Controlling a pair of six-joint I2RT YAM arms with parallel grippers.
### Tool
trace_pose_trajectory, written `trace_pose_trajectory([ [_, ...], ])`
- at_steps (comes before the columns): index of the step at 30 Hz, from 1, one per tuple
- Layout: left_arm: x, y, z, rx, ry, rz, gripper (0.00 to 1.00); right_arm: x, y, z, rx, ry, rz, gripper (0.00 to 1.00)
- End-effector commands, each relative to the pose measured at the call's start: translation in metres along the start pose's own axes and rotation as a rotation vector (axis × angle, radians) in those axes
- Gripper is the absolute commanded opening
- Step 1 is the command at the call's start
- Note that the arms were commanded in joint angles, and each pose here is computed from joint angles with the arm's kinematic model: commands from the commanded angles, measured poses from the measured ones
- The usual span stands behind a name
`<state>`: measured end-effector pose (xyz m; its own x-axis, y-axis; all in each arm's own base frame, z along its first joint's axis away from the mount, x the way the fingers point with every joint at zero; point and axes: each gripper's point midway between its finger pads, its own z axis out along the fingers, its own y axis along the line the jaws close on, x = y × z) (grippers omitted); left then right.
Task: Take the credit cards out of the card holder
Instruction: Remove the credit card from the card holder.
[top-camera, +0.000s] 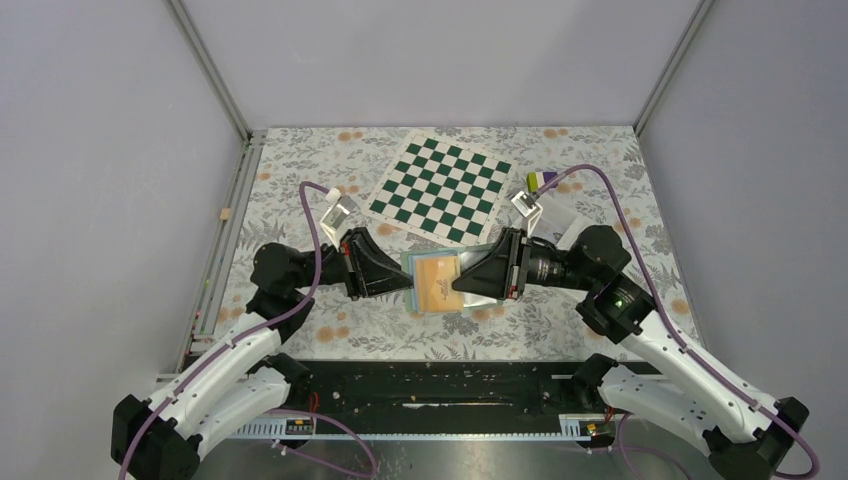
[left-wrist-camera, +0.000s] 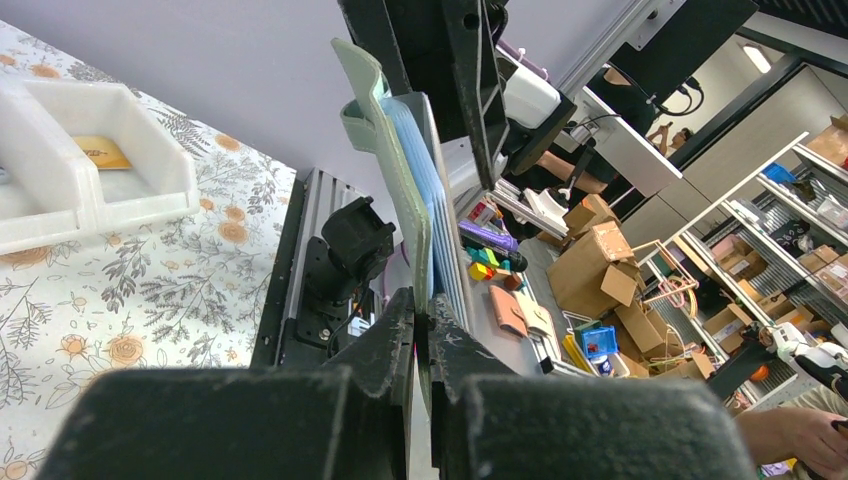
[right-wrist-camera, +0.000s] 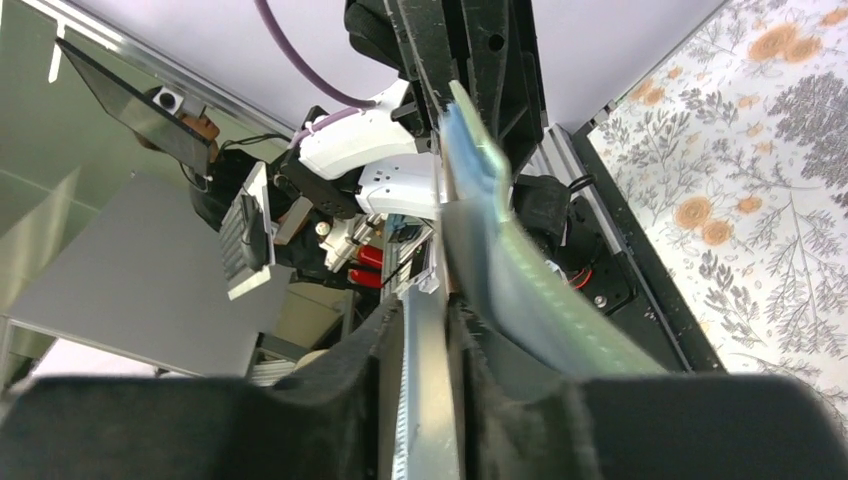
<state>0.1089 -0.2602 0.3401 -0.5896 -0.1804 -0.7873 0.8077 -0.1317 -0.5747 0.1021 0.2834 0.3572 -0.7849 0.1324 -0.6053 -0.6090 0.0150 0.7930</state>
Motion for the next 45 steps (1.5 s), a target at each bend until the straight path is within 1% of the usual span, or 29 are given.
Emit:
trace_pose_trajectory([
  [1,-0.007,-0.013,0.000,0.043,-0.010,0.074,0.00,-0.012,0.020,-0.006,-0.054,-0.055,-0.052,0.33],
  [3,-0.006,-0.013,0.000,0.044,-0.007,0.077,0.00,-0.013,0.022,-0.008,-0.054,-0.065,-0.054,0.24],
  [5,-0.007,-0.013,0.000,0.044,-0.010,0.078,0.00,-0.014,0.022,-0.008,-0.057,-0.069,-0.054,0.02],
  [6,-0.007,-0.013,0.000,0.044,-0.012,0.077,0.00,-0.014,0.022,-0.008,-0.055,-0.071,-0.050,0.00],
  [9,-0.007,-0.013,-0.001,0.047,-0.016,0.080,0.00,-0.014,0.023,-0.008,-0.061,-0.069,-0.049,0.00],
  [10,-0.006,-0.013,-0.001,0.048,-0.015,0.080,0.00,-0.015,0.025,-0.008,-0.063,-0.071,-0.052,0.07],
  [11,-0.006,-0.013,0.000,0.047,-0.015,0.080,0.00,-0.015,0.025,-0.009,-0.062,-0.072,-0.049,0.20],
  [12,-0.006,-0.012,0.000,0.047,-0.013,0.077,0.00,-0.015,0.025,-0.009,-0.058,-0.075,-0.050,0.27],
  [13,-0.006,-0.012,0.000,0.048,-0.013,0.075,0.00,-0.015,0.024,-0.009,-0.056,-0.078,-0.050,0.27],
  [14,-0.006,-0.012,0.000,0.050,-0.013,0.073,0.00,-0.015,0.024,-0.009,-0.055,-0.080,-0.053,0.18],
  [15,-0.006,-0.012,0.000,0.054,-0.014,0.074,0.00,-0.016,0.023,-0.009,-0.052,-0.084,-0.055,0.02],
  [16,-0.007,-0.013,0.000,0.056,-0.014,0.076,0.00,-0.015,0.021,-0.009,-0.041,-0.084,-0.048,0.00],
  [21,-0.006,-0.014,0.000,0.061,-0.014,0.079,0.00,-0.017,0.018,-0.014,-0.004,-0.112,-0.056,0.00],
  [27,-0.011,-0.018,0.000,0.079,-0.049,0.076,0.00,-0.024,0.008,-0.028,0.109,-0.185,-0.116,0.01],
  [34,-0.013,-0.014,0.001,0.061,-0.052,0.074,0.00,-0.021,0.009,-0.033,0.115,-0.188,-0.129,0.00],
  [37,-0.012,0.001,0.000,-0.017,-0.058,0.083,0.00,-0.022,0.003,-0.042,0.181,-0.212,-0.130,0.00],
  [39,-0.013,0.017,-0.002,-0.104,-0.055,0.089,0.00,-0.030,-0.002,-0.051,0.244,-0.269,-0.142,0.00],
  [41,-0.017,0.024,-0.004,-0.159,-0.054,0.107,0.00,-0.035,-0.007,-0.060,0.300,-0.307,-0.153,0.00],
  [45,-0.028,0.032,-0.012,-0.259,-0.095,0.154,0.00,-0.044,-0.013,-0.079,0.406,-0.384,-0.165,0.00],
])
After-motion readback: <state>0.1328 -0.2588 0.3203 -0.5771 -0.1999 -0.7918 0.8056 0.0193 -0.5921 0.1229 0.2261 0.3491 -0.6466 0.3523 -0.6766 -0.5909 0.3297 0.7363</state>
